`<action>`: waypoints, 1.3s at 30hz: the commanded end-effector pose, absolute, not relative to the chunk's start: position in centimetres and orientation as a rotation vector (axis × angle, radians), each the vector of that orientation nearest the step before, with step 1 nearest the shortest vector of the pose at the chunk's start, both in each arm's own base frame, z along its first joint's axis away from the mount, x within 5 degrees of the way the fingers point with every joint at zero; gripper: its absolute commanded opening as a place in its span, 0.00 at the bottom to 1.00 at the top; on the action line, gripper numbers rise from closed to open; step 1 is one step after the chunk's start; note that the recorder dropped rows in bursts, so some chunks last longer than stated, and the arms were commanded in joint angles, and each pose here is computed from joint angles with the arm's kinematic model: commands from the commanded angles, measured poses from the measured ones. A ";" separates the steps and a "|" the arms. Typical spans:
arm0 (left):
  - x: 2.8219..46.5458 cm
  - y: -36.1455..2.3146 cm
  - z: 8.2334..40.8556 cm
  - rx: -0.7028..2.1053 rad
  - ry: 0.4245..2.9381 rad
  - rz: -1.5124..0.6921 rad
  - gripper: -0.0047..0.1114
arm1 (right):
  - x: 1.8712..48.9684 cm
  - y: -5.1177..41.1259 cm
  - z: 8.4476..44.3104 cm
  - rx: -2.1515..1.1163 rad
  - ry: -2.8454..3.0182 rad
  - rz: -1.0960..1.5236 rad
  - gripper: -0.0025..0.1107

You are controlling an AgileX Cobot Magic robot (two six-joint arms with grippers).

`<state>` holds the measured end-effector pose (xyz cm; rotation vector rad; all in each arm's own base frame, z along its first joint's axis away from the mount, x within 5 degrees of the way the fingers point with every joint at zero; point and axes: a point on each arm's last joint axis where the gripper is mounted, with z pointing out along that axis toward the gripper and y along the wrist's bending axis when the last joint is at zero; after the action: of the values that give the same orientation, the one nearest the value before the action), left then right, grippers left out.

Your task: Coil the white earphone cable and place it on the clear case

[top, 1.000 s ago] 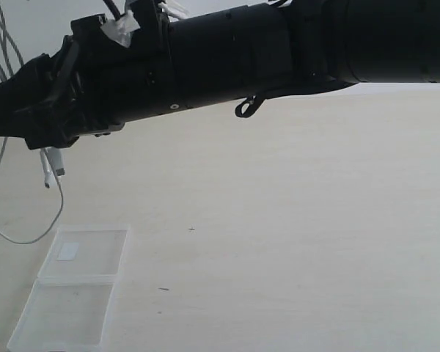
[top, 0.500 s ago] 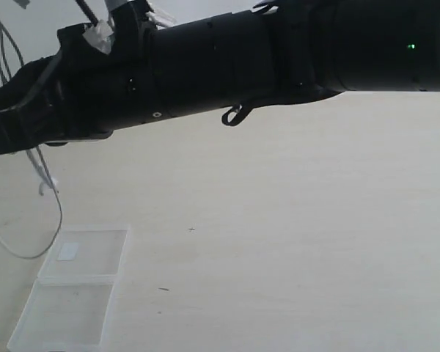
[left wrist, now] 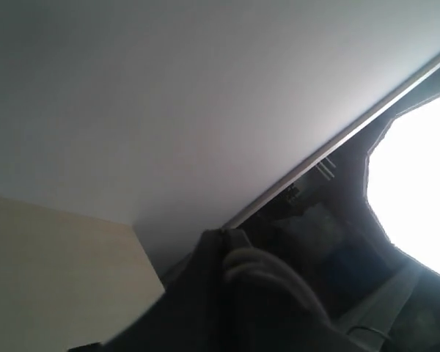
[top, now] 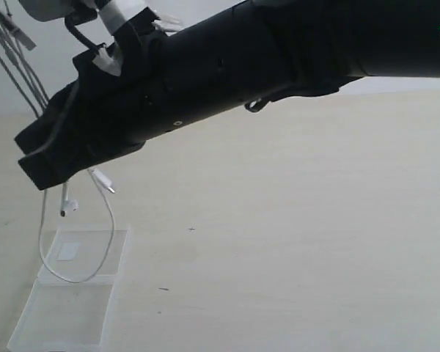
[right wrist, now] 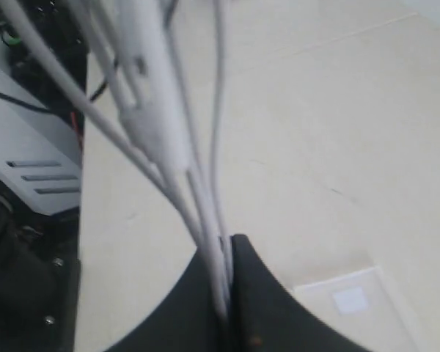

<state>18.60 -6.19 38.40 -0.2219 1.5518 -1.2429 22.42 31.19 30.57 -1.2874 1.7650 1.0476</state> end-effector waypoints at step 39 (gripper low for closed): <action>18.0 -7.5 32.1 0.320 1.910 -0.926 0.12 | 20.4 24.6 39.5 -1.179 1.742 0.590 0.02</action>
<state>17.96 -7.44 32.06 0.2778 1.9094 -0.9449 19.78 24.43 39.24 -1.2203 1.7506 0.6032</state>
